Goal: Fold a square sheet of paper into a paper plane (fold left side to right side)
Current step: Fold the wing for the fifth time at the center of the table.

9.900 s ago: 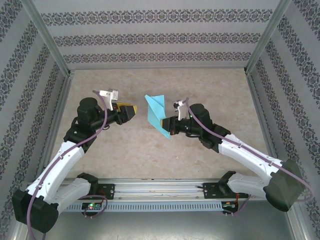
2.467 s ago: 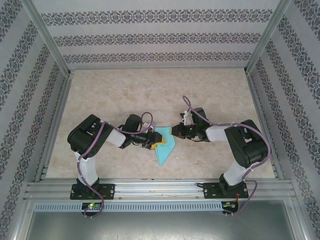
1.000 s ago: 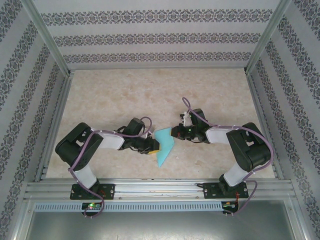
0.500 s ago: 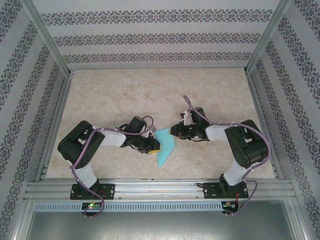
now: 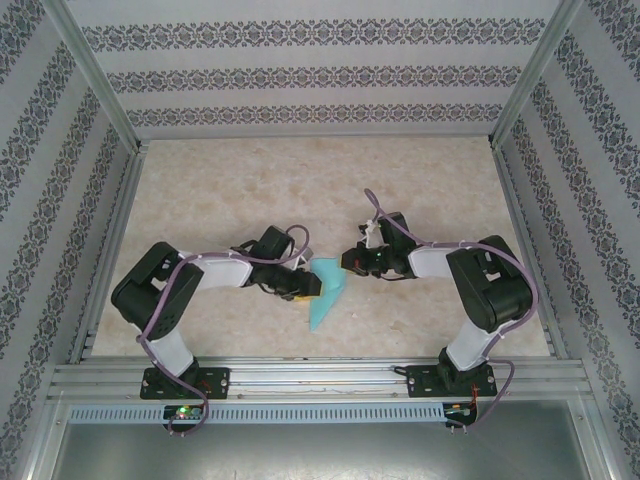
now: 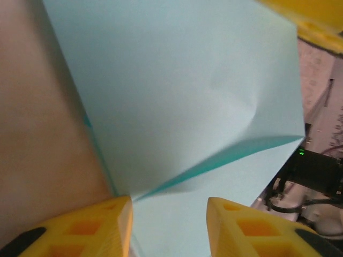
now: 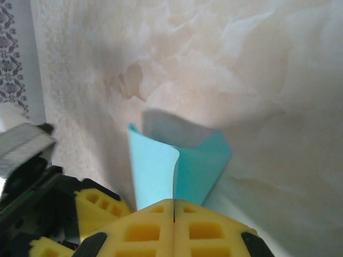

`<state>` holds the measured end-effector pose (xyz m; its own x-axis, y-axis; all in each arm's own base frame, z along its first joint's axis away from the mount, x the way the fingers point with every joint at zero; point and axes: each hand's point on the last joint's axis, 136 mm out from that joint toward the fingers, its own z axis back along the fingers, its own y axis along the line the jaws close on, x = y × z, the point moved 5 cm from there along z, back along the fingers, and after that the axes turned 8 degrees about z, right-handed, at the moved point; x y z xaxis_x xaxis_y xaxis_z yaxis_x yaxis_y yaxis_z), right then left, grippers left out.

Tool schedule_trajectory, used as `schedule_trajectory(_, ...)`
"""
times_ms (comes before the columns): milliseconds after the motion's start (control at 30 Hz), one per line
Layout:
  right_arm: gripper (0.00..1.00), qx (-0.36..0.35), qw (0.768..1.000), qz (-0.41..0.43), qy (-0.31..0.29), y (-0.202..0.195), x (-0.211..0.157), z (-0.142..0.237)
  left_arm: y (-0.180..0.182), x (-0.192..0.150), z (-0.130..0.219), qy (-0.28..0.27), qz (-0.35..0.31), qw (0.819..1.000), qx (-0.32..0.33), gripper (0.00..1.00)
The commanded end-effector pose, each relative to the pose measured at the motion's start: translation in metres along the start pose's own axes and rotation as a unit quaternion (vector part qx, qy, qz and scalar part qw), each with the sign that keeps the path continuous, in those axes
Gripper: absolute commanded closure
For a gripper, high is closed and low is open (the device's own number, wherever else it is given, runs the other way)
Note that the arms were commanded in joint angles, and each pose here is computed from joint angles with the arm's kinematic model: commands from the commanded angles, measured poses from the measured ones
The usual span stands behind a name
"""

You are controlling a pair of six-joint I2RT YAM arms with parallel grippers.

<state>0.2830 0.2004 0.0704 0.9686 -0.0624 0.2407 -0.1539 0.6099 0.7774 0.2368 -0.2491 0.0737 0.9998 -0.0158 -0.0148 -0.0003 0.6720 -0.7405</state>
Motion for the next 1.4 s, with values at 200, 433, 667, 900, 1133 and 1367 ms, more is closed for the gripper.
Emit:
schedule_trajectory(200,1.0,-0.032,0.999,-0.029,-0.023,0.007,-0.003,0.006,-0.032,-0.018,0.055,-0.068,-0.156,0.978,0.118,0.55)
schedule_trajectory(433,1.0,-0.035,0.999,-0.029,-0.017,0.012,-0.002,0.003,-0.061,-0.051,0.03,-0.04,-0.246,0.951,0.183,0.52)
schedule_trajectory(667,1.0,-0.04,0.998,-0.036,-0.016,0.01,-0.004,0.0,-0.061,-0.058,0.006,-0.042,-0.304,0.905,0.295,0.49)
schedule_trajectory(900,1.0,-0.042,0.998,-0.044,-0.018,0.01,-0.004,0.0,-0.065,-0.058,-0.015,-0.039,-0.353,0.862,0.363,0.44)
schedule_trajectory(1133,1.0,-0.04,0.998,-0.053,-0.019,0.01,-0.004,-0.001,-0.059,-0.059,-0.035,-0.029,-0.387,0.824,0.413,0.42)
schedule_trajectory(1367,1.0,-0.043,0.997,-0.057,-0.016,0.009,-0.005,-0.004,-0.047,-0.052,-0.04,-0.047,-0.397,0.79,0.465,0.46)
